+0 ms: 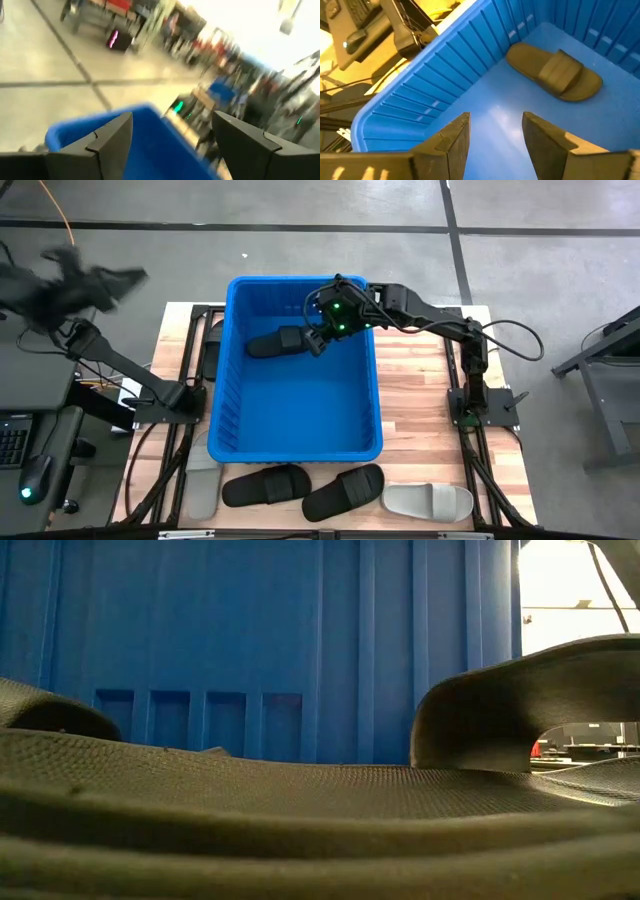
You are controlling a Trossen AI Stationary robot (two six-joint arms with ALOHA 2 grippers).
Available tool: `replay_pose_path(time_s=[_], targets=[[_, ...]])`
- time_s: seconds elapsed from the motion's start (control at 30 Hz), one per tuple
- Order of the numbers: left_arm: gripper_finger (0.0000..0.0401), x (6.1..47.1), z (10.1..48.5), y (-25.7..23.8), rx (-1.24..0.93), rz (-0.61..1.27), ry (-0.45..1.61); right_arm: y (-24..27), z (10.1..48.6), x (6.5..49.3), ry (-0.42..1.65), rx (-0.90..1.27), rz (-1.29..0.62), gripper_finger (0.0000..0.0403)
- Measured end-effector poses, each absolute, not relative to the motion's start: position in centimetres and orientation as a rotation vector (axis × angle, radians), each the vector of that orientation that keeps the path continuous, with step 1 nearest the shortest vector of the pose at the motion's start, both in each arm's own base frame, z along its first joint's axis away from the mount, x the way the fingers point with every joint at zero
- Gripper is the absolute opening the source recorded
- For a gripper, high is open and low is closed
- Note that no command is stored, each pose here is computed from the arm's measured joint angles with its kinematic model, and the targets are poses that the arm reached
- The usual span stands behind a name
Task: Pick and place slides into bin
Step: Put the top black slide into the blue container
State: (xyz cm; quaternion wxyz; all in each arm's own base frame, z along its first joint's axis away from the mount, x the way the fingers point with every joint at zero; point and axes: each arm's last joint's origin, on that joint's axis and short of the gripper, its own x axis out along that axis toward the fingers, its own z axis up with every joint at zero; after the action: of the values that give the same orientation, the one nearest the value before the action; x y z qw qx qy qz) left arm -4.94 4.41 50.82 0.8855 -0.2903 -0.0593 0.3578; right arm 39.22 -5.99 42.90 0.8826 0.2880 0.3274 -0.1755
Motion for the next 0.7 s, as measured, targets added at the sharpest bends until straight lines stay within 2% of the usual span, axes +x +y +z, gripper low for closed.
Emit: replay_pose_path(time_s=[0.2,0.3,0.4,0.53,0.6,0.7], targets=[[0.0262,-7.1,53.0,8.4,-0.679,0.626,-0.237,-6.0,43.0,39.3,0.672,0.586,-0.357,0.0167],[0.0262,-6.2,53.3,11.4,-0.774,0.569,-0.249,-6.0,43.0,39.3,0.672,0.584,-0.356,0.0167],[0.0262,-4.5,53.3,13.6,-0.764,0.493,-0.203,-5.8,43.0,39.3,0.673,0.583,-0.353,0.0167],[0.0262,-4.6,53.2,13.3,-0.691,0.479,-0.180,-5.3,42.9,39.4,0.687,0.581,-0.340,0.0167],[0.0262,-4.6,52.9,12.3,-0.638,0.544,-0.186,-4.9,42.8,39.4,0.691,0.572,-0.343,0.0167],[0.0262,-3.2,52.7,9.4,-0.435,0.554,-0.122,-4.7,42.6,39.3,0.712,0.556,-0.348,0.0167]])
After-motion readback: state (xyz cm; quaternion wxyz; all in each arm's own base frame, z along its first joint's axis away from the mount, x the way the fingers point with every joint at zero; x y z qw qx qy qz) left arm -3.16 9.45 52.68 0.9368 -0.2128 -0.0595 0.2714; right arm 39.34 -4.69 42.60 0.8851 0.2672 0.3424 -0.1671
